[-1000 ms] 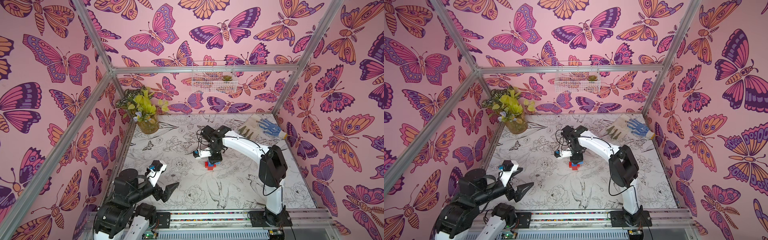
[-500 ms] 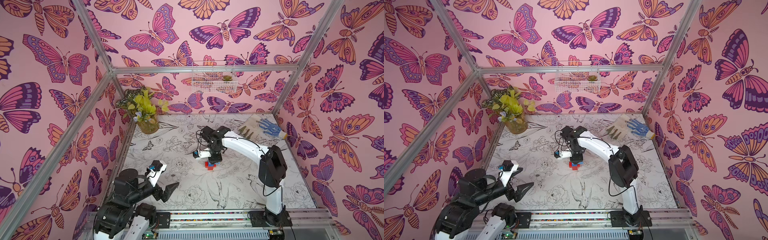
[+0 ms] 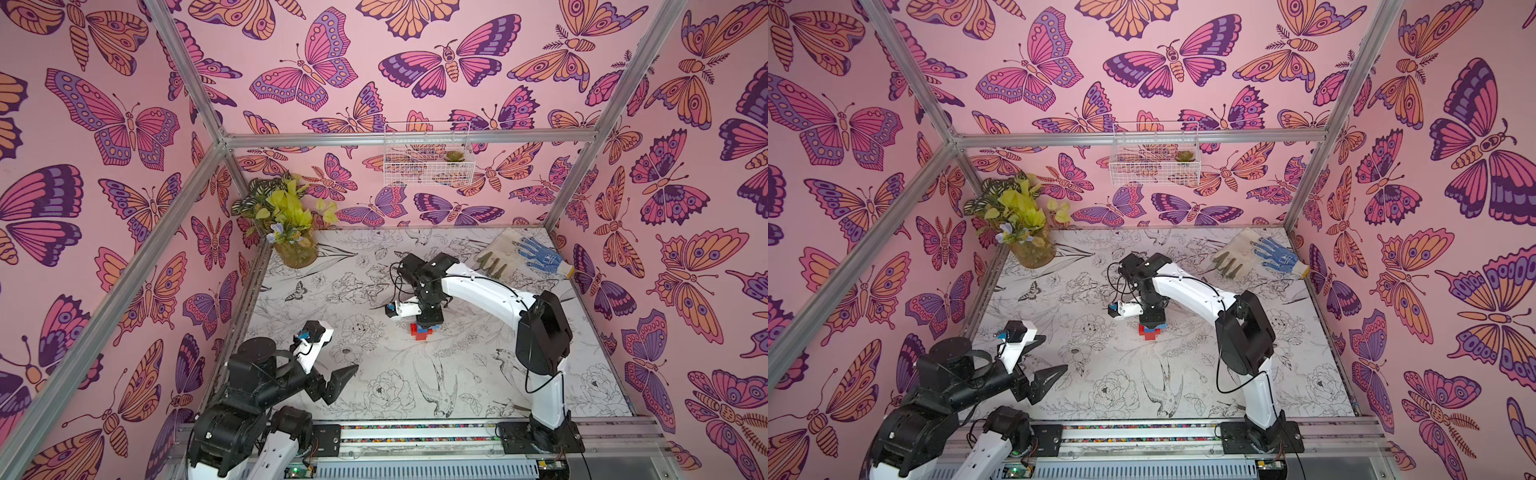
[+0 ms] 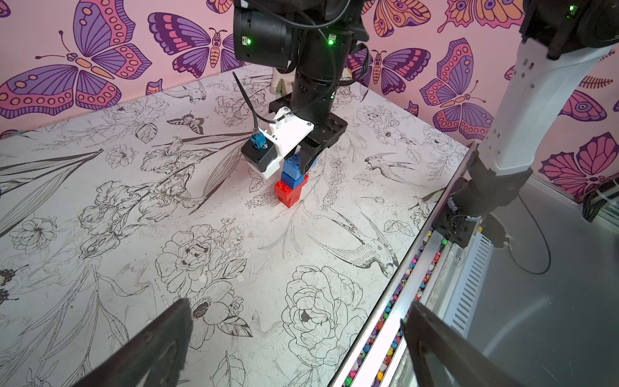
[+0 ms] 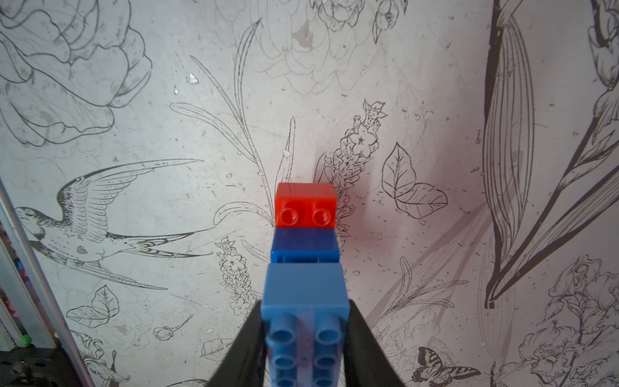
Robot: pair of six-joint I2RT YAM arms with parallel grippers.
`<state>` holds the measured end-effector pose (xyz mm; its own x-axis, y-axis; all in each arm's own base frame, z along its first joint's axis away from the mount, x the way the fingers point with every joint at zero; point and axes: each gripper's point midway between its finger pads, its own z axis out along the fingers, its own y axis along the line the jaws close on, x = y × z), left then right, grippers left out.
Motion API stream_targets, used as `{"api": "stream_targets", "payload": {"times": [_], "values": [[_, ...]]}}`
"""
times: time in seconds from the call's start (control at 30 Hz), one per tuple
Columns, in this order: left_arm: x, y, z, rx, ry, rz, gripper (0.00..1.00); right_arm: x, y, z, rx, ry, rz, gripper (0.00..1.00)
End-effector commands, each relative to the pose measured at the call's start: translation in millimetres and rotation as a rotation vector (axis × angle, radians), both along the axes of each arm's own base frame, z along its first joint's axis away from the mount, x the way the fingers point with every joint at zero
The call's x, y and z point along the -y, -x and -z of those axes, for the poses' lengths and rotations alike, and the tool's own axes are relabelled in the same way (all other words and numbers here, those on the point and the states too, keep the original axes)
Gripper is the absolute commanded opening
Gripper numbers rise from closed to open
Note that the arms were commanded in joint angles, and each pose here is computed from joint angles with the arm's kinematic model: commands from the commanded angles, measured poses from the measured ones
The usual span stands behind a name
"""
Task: Assemble the letter f with lego
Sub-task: Assemble the lego brick with the lego brick.
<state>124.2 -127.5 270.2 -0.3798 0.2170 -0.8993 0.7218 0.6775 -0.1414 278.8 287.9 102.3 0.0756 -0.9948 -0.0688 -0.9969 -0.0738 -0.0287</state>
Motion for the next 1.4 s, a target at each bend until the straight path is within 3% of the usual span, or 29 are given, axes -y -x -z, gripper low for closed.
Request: {"api": "stream_targets", "payload": {"times": [0.0, 1.37], "values": [[-0.2, 4.5, -0.9, 0.008, -0.006, 0.011, 1.0, 6.0, 7.1, 16.3, -0.042, 0.068, 0.01, 0.16], [0.1, 5.3, -1.6, 0.011, -0.004, 0.014, 1.0, 1.0, 11.0, 27.2, -0.013, 0.173, -0.007, 0.21]]}}
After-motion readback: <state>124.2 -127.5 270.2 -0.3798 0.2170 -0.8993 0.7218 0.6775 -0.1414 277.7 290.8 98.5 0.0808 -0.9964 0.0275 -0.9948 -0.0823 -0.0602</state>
